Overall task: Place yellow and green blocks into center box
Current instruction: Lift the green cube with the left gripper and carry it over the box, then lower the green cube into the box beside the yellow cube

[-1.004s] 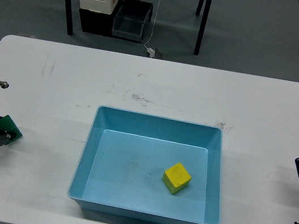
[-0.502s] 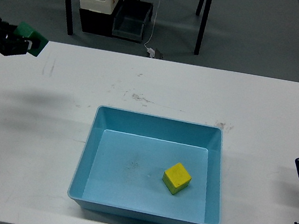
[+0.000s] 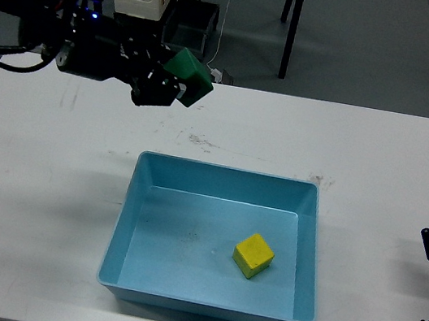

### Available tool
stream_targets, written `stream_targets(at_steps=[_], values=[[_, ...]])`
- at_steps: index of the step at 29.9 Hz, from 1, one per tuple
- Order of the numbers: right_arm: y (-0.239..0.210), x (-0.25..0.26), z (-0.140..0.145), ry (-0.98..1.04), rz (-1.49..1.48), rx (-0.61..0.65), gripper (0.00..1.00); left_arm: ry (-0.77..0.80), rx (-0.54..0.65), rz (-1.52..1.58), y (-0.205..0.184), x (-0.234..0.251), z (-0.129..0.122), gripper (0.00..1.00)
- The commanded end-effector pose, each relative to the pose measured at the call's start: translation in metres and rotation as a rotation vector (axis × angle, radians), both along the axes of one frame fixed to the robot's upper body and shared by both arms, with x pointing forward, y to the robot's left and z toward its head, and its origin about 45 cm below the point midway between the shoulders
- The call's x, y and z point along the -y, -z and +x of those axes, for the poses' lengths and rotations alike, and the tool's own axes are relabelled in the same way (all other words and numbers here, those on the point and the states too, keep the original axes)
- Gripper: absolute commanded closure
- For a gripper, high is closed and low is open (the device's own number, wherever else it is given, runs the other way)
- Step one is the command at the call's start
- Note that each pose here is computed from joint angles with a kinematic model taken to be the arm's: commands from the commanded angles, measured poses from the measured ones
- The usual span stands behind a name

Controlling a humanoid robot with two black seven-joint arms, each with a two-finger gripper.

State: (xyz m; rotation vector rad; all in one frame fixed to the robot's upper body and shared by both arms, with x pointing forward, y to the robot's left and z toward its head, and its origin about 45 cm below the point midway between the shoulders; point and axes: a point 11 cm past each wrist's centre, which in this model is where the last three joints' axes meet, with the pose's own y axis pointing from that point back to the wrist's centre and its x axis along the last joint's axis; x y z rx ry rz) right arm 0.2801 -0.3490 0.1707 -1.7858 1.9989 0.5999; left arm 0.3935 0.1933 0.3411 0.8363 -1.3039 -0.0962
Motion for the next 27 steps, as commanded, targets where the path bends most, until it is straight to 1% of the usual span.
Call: stream_targets(at_steps=[1, 3, 7, 11, 14, 16, 22, 25, 27], values=[[0.0, 0.001, 0.0, 0.003, -0.001, 0.001, 0.0, 0.114, -0.025, 0.094, 0.015, 0.035, -0.012, 0.72], [0.0, 0.001, 0.0, 0.003, -0.001, 0.001, 0.0, 0.163, -0.03, 0.135, 0.022, 0.049, -0.017, 0.72], [0.002, 0.001, 0.0, 0.004, 0.0, -0.006, 0.0, 0.236, -0.026, 0.252, 0.044, 0.059, -0.025, 0.72], [0.003, 0.001, 0.0, 0.004, 0.001, -0.008, 0.0, 0.279, 0.001, 0.36, 0.063, 0.055, -0.028, 0.72], [0.003, 0.001, 0.001, 0.003, 0.001, -0.007, 0.0, 0.292, -0.027, 0.403, 0.078, 0.049, -0.033, 0.72], [0.002, 0.0, 0.001, 0.0, 0.001, -0.006, 0.0, 0.321, -0.041, 0.423, 0.088, 0.054, -0.039, 0.72], [0.001, 0.001, 0.003, 0.002, 0.001, -0.001, 0.0, 0.356, -0.043, 0.49, 0.106, 0.049, -0.045, 0.72], [0.001, 0.001, 0.002, 0.002, 0.001, -0.002, 0.0, 0.363, -0.057, 0.491, 0.111, 0.049, -0.048, 0.69], [0.003, 0.001, 0.002, 0.004, 0.002, -0.007, 0.0, 0.37, -0.08, 0.485, 0.12, 0.05, -0.054, 0.64]])
